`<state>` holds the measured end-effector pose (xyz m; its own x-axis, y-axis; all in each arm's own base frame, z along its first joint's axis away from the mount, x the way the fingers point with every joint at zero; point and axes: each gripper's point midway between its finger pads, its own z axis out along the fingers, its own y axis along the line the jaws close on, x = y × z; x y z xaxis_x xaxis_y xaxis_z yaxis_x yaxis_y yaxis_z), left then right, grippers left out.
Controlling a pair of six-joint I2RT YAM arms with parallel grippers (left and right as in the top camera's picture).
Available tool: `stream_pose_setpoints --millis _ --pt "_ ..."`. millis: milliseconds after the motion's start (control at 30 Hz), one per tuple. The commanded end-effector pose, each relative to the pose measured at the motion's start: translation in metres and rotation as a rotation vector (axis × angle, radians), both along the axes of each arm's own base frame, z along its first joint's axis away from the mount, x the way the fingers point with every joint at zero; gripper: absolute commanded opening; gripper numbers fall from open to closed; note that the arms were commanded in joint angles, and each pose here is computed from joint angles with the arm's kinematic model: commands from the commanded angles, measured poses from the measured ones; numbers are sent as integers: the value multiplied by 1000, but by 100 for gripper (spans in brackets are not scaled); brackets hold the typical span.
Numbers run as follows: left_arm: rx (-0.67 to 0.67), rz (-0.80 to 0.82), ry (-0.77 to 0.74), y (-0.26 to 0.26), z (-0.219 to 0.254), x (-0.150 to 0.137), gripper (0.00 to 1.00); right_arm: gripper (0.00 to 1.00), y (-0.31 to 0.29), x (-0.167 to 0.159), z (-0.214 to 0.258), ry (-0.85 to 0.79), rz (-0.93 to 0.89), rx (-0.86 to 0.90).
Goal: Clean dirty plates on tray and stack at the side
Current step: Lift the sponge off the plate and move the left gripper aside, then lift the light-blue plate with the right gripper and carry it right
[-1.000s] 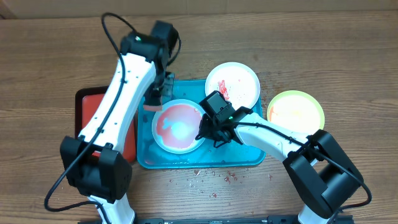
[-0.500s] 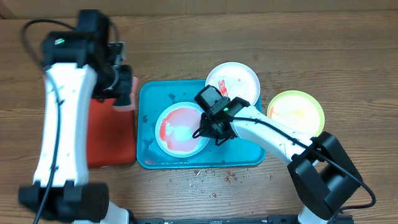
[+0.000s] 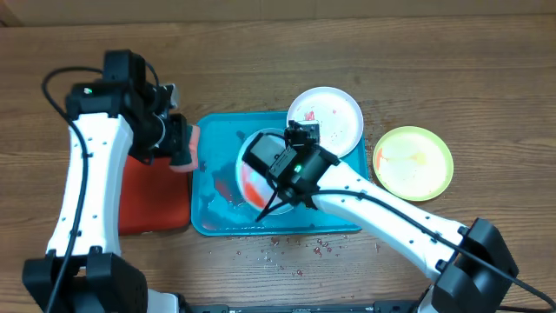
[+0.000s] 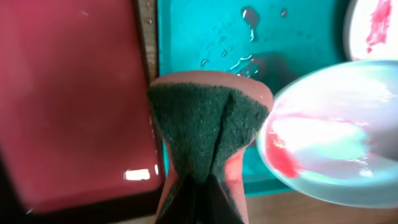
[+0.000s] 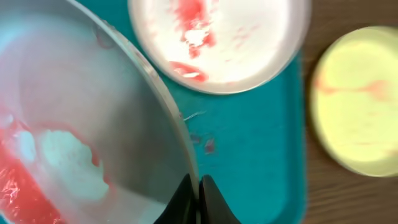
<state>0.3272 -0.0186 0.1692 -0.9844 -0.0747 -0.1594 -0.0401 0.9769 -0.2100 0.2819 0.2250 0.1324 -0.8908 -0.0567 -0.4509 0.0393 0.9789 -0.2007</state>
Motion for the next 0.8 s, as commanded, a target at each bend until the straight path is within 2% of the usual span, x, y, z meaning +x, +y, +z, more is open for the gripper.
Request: stream_pose_setpoints --millis 0,333,767 --pt "-65 7 48 -9 -28 -9 4 4 -24 15 35 -201 -88 -107" --pt "-75 6 48 -11 -42 -9 4 4 -43 15 59 -330 -90 -264" --pt "-74 6 49 -11 -42 -10 4 4 -37 1 107 -599 -10 -436"
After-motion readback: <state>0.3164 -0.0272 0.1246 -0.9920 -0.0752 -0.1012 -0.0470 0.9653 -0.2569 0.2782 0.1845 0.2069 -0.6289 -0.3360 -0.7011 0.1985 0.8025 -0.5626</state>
